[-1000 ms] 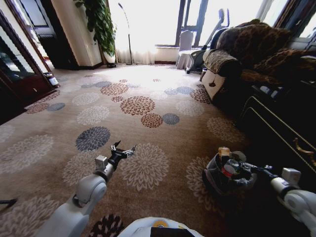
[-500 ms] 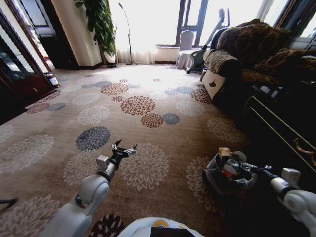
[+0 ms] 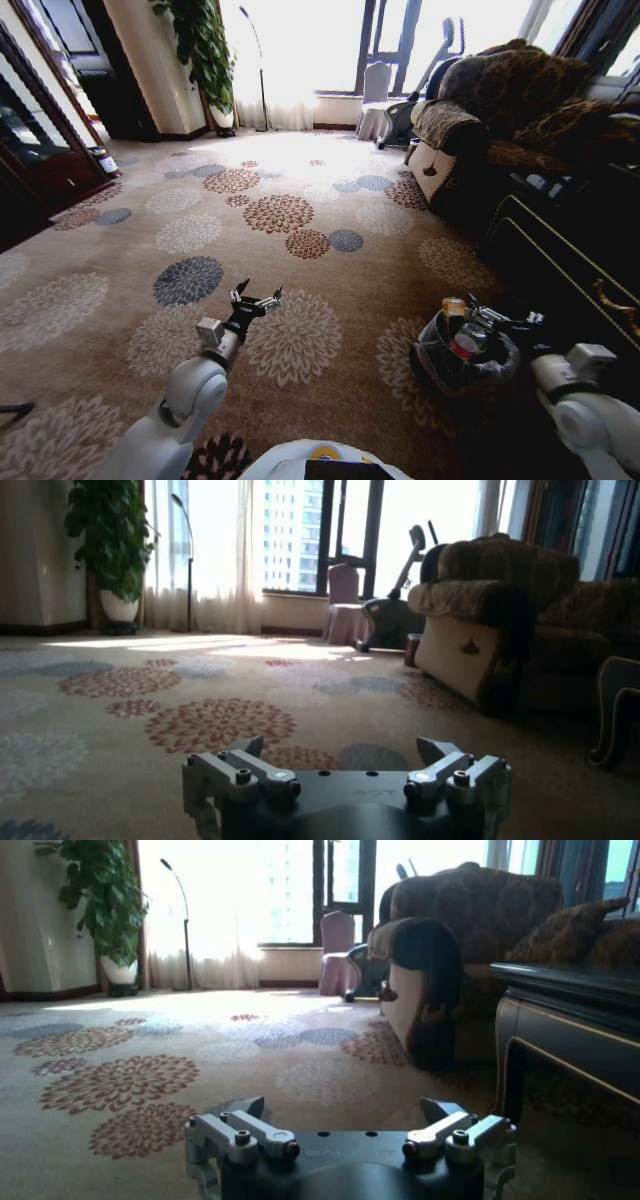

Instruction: Pick up the trash from the ground and place it into the trash bin.

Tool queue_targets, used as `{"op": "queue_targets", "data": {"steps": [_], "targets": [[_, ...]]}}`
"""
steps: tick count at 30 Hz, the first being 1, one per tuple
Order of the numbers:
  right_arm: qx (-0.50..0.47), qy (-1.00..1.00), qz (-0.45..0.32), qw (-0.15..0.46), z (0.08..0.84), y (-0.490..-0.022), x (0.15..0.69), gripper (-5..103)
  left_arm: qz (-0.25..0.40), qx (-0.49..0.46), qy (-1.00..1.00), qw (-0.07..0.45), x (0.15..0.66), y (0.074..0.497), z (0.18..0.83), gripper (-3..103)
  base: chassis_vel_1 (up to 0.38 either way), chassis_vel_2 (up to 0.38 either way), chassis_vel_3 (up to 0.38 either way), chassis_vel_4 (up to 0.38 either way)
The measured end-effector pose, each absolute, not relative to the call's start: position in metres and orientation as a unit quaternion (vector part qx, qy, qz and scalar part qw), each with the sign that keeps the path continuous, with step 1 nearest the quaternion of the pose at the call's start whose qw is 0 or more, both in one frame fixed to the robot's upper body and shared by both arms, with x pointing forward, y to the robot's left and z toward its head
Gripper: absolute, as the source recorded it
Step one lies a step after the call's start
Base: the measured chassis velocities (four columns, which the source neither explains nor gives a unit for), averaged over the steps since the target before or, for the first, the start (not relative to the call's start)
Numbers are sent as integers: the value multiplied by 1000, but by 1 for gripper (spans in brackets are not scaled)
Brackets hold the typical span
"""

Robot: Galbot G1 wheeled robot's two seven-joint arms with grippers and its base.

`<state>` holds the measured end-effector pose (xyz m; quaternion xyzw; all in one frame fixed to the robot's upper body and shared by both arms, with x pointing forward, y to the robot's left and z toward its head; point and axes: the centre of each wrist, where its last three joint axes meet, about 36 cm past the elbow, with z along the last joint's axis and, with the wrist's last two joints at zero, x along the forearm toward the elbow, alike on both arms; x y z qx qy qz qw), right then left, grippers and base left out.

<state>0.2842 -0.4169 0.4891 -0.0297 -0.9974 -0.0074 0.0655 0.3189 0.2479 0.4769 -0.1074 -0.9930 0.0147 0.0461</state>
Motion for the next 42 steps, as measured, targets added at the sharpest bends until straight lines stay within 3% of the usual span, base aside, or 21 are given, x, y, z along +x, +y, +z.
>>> {"op": "queue_targets", "data": {"steps": [7, 17, 42], "targets": [[-44, -997, -35, 57, 463, -417, 285, 100, -21, -104, -993, 43, 304, 258, 470, 100, 0, 0, 0, 0], [-52, -993, -78, 76, 455, -392, 259, 100, -12, -91, -995, 39, 282, 262, 464, 100, 0, 0, 0, 0], [-57, -992, -69, 90, 449, -380, 248, 100, -10, -105, -994, 42, 277, 251, 457, 100, 49, -47, -49, 55]]}}
